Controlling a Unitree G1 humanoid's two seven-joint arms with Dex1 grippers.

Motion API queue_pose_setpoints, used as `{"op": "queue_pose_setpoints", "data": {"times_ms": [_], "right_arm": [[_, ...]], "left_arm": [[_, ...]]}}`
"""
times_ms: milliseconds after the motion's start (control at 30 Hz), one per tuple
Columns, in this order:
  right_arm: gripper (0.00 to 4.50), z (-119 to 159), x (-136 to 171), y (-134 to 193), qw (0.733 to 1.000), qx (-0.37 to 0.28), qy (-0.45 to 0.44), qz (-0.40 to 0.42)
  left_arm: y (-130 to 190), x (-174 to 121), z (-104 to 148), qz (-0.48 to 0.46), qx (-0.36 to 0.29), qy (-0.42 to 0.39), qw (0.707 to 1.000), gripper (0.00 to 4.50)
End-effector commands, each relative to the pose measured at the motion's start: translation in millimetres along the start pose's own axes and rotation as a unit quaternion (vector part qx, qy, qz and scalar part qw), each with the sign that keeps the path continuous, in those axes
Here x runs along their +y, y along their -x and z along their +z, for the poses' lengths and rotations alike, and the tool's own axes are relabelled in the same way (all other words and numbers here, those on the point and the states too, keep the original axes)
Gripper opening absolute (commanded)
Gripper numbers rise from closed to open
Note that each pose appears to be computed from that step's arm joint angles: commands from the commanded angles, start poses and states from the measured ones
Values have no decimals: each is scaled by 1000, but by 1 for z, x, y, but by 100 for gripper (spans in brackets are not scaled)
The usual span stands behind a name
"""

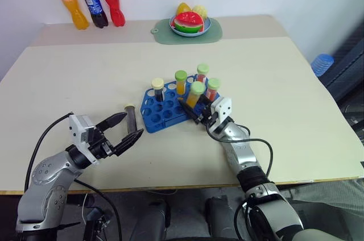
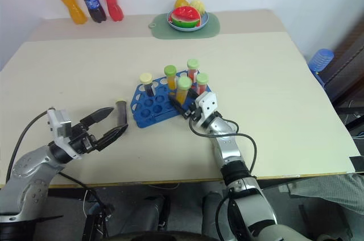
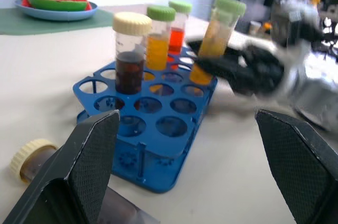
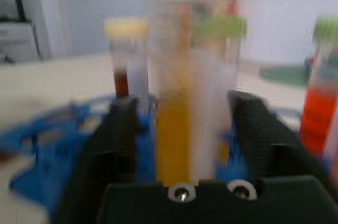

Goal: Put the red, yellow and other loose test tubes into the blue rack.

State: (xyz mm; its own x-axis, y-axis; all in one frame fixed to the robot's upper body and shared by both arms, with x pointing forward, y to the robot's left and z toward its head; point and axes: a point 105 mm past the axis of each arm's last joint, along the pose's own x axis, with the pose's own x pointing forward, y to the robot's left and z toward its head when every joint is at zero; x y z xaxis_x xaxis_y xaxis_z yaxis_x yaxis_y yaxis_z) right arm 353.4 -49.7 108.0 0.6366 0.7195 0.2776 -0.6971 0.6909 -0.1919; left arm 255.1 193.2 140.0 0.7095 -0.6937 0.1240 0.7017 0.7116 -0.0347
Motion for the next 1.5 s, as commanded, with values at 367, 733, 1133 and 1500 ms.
{"op": "queue_pose_setpoints", "data": {"times_ms": [367, 733, 1133, 1500], "right_arm": [[372, 43, -8, 72, 976, 94, 104, 166], [372, 86, -11, 94, 949, 142, 108, 258], [377, 87, -11, 91, 956, 137, 110, 236], [377, 88, -13, 94, 958, 137, 113, 223]], "left_arm": [[-6, 32, 19, 276, 110, 150, 943, 427], [-37, 38, 5, 349, 259, 321, 842, 427], [-59, 54, -31, 405, 347, 333, 778, 290], [-57, 50, -15, 353, 329, 329, 812, 71]]}}
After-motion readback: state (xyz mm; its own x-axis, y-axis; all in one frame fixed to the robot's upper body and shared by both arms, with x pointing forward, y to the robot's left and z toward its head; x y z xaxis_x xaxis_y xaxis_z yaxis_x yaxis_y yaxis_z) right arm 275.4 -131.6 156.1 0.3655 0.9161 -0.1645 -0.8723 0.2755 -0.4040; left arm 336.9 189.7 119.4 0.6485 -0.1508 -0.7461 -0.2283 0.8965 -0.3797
